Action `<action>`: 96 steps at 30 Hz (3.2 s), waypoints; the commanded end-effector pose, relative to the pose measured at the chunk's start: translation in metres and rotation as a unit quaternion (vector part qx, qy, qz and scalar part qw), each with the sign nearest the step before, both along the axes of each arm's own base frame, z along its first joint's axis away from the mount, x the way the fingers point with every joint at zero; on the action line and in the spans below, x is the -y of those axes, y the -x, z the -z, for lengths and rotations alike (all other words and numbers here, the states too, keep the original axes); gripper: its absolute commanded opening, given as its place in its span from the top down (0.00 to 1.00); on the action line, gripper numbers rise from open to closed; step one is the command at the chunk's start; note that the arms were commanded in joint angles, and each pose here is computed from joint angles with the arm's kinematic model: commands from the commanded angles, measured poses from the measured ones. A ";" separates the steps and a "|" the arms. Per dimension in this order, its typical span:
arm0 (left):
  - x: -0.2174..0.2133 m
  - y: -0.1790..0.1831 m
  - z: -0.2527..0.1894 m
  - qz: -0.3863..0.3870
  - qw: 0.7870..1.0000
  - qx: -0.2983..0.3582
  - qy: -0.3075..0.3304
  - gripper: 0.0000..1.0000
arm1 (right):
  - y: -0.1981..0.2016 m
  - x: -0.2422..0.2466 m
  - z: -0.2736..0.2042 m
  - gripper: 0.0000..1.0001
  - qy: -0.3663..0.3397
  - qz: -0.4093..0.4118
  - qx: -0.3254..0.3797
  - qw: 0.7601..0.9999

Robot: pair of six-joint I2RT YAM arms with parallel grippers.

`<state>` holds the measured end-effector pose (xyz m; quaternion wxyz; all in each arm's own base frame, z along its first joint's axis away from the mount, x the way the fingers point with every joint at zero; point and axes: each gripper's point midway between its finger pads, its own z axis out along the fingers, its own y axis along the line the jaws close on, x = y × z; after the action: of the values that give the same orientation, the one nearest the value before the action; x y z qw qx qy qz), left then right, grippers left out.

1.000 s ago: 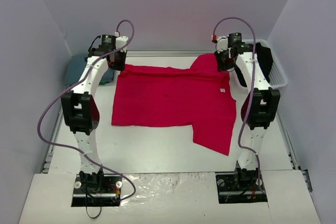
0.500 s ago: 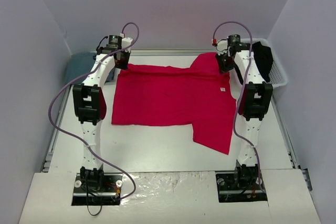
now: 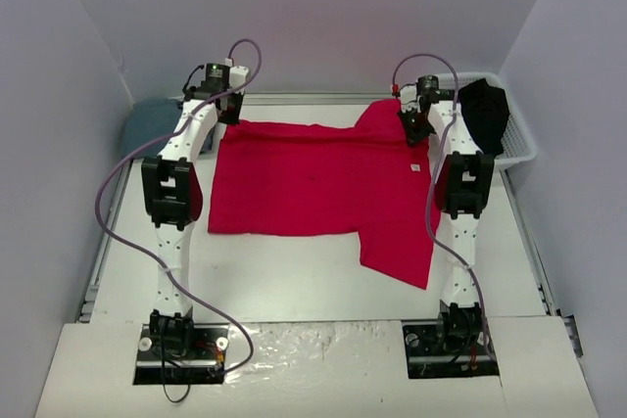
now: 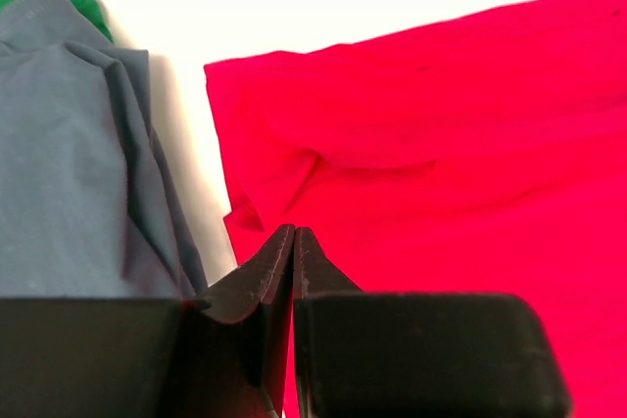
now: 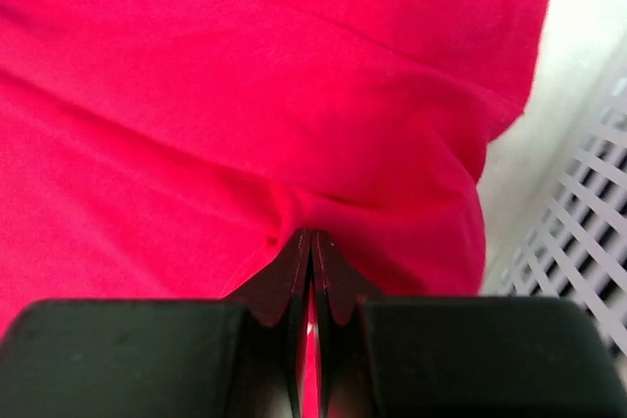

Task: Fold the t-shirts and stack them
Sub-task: Flatten out the tshirt

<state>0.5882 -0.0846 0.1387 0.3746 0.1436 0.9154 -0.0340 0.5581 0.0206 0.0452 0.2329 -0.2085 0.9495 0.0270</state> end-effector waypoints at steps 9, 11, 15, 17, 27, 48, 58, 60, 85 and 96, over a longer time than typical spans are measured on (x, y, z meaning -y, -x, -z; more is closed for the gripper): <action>-0.005 -0.008 -0.005 -0.012 1.000 0.015 -0.016 0.98 | -0.016 0.002 0.021 1.00 0.027 0.015 0.005 0.999; -0.005 -0.007 -0.007 -0.012 1.000 0.016 -0.016 0.98 | -0.018 0.005 0.025 1.00 0.035 0.020 0.006 0.999; -0.007 -0.004 -0.003 -0.014 1.000 0.010 -0.022 0.98 | -0.025 0.008 0.038 1.00 0.041 0.030 0.009 0.999; -0.007 -0.004 -0.002 -0.016 1.000 0.009 -0.021 0.98 | -0.031 0.005 0.037 1.00 0.043 0.032 0.019 0.998; -0.003 0.002 0.000 -0.014 1.000 0.003 -0.027 0.98 | -0.064 -0.002 0.043 1.00 0.059 0.045 0.070 0.995; -0.020 -0.030 0.010 -0.061 0.995 0.035 -0.068 0.98 | -0.022 -0.020 -0.093 1.00 0.014 0.009 0.114 0.993; -0.041 -0.045 0.042 -0.076 0.994 0.023 -0.076 0.98 | 0.090 -0.022 -0.157 1.00 0.000 -0.036 0.072 0.997; -0.047 -0.049 0.049 -0.081 0.993 0.023 -0.079 0.98 | 0.110 -0.022 -0.156 1.00 -0.001 -0.042 0.056 0.998; -0.054 -0.080 0.068 -0.098 0.990 0.056 -0.083 0.98 | 0.175 -0.010 -0.108 1.00 0.011 -0.056 -0.048 0.997; -0.070 -0.100 0.073 -0.138 0.981 0.098 -0.098 0.98 | 0.173 -0.009 -0.097 1.00 0.019 -0.057 -0.064 0.996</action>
<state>0.6736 -0.0294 0.0448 0.4117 0.0808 0.9023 0.0989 0.3948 0.0351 0.1466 0.1912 -0.2625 0.9449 0.0408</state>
